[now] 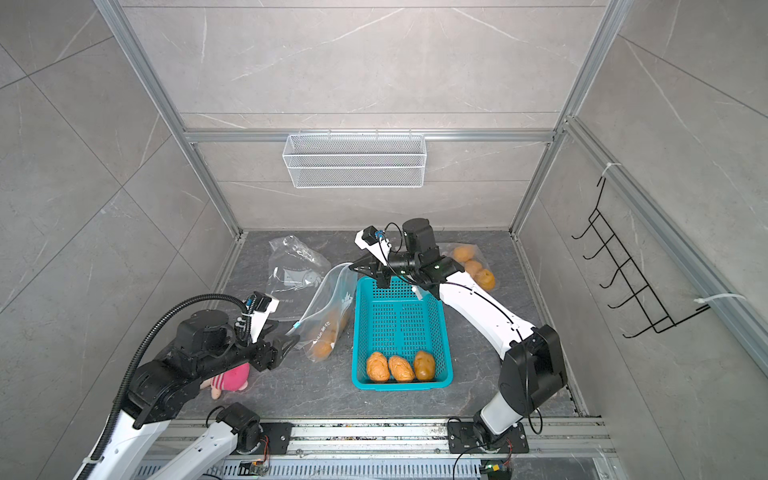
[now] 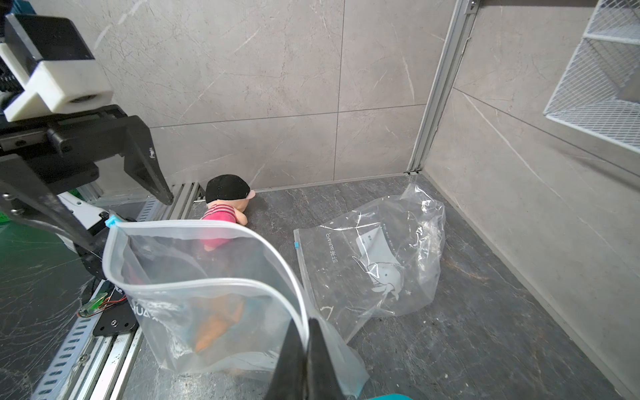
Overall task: Put the potatoes into a zipper bag and zip it
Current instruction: Adjust the zipper food storage bag at the center of the board.
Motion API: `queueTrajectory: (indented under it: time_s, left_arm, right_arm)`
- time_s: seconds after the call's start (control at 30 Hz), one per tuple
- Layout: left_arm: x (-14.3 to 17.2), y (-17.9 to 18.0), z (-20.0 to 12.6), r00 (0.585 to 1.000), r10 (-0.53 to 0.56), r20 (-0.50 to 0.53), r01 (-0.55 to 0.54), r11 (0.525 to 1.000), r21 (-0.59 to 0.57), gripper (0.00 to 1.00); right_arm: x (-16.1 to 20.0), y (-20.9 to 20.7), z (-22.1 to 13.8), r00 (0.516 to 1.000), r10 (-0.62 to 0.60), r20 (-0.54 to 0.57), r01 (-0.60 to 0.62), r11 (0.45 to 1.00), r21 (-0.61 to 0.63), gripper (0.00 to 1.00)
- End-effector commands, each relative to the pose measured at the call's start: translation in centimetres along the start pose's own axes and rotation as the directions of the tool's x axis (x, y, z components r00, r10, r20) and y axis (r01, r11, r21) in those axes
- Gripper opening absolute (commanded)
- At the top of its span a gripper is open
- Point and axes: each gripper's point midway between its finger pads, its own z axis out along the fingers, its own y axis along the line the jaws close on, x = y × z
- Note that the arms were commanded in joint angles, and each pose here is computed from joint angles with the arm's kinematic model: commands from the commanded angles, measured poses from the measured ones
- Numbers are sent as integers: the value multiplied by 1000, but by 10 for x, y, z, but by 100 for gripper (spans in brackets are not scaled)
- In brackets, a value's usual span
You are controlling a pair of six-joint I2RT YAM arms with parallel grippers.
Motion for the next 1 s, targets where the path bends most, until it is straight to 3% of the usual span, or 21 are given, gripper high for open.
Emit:
queueTrajectory:
  time_s: [0.0, 0.13, 0.2, 0.33, 0.5, 0.53, 0.6, 0.67, 0.73, 0.97]
  left_arm:
    - [-14, -4, 1, 999, 9, 46, -10, 1000, 23, 58]
    - [-14, -9, 2, 999, -23, 46, 20, 998, 53, 21]
    - [-13, -9, 3, 999, -28, 47, 25, 998, 55, 10]
    - [-14, -2, -5, 998, -35, 48, 35, 999, 9, 0]
    - [-38, 8, -37, 989, 29, 144, -16, 996, -92, 0]
    - [-46, 6, -46, 985, 56, 162, -40, 995, -96, 0]
    - [-62, 1, -59, 979, 102, 175, -88, 992, -91, 0]
    - [-72, -6, -67, 976, 144, 161, -134, 989, -68, 0]
    - [-78, -9, -70, 977, 168, 132, -161, 985, -59, 0]
    - [-83, -20, -55, 982, 182, 57, -184, 982, 33, 0]
  right_arm:
    - [-8, -1, -3, 1000, 3, 21, -3, 1000, -7, 0]
    - [-8, -5, -5, 1000, 25, 20, -25, 1000, 0, 0]
    - [-7, -6, -6, 999, 26, 18, -26, 1000, 1, 0]
    - [-7, -7, -8, 999, 31, 17, -31, 1000, 6, 0]
    - [-14, -2, -9, 999, 38, 38, -37, 999, -32, 0]
    - [-20, 4, -11, 998, 30, 52, -26, 998, -63, 13]
    - [-35, 14, -16, 996, 10, 83, -1, 994, -109, 48]
    - [-53, 22, -25, 993, -30, 114, 43, 993, -114, 65]
    - [-73, 28, -35, 988, -57, 142, 71, 993, -94, 73]
    - [-131, 69, -69, 973, -72, 221, 114, 976, -183, 78]
